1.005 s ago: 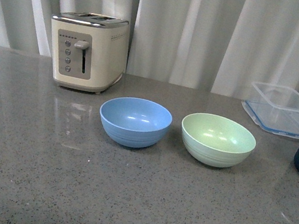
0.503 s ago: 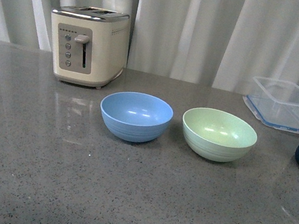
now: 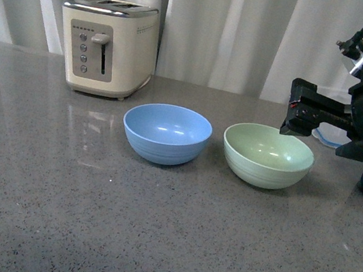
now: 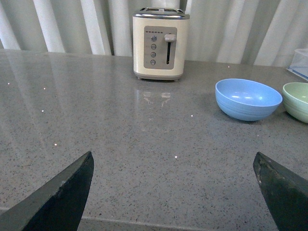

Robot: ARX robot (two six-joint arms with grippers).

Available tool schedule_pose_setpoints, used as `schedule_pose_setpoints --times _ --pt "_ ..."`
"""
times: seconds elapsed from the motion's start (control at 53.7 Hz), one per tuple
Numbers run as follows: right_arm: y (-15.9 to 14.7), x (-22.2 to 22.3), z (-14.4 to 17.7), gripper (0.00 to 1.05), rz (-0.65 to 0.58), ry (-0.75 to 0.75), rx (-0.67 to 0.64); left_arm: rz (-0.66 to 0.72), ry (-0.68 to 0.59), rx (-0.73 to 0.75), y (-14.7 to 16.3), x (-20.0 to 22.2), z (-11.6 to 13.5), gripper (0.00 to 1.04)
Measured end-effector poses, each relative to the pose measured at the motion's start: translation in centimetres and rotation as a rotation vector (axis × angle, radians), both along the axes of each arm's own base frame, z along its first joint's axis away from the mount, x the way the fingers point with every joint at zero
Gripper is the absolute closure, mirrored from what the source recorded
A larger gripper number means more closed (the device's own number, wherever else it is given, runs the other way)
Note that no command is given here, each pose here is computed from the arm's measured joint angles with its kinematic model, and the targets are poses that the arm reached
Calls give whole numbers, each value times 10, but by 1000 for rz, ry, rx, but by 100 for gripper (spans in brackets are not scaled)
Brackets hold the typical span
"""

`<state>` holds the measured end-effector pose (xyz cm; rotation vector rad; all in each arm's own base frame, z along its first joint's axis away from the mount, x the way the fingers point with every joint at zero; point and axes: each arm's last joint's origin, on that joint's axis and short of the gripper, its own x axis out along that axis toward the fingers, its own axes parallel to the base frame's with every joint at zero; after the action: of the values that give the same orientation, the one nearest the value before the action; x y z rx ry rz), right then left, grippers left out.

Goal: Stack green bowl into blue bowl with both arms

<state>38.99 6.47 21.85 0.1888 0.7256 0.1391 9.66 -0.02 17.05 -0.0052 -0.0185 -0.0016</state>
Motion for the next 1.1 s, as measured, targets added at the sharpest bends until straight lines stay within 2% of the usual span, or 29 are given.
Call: schedule_pose_setpoints --times 0.279,0.316,0.391,0.484,0.577,0.856,0.894,1.005,1.098 --pt "-5 33 -25 10 -69 51 -72 0 0 0 0 0 0 7" --pt "-5 35 -28 12 -72 59 -75 0 0 0 0 0 0 7" --pt "-6 38 -32 28 -81 76 -86 0 0 0 0 0 0 7" --pt "-6 39 -35 42 -85 81 -91 0 0 0 0 0 0 7" --pt "-5 41 -37 62 -90 92 -102 0 0 0 0 0 0 7" --pt "-8 41 -36 100 -105 95 -116 0 0 0 0 0 0 7" --pt "-8 41 -33 104 -104 92 -111 0 0 0 0 0 0 7" --pt "-9 38 -18 104 -100 66 -112 0 0 0 0 0 0 7" --pt "-3 35 10 104 -69 8 -90 0 0 0 0 0 0 7"
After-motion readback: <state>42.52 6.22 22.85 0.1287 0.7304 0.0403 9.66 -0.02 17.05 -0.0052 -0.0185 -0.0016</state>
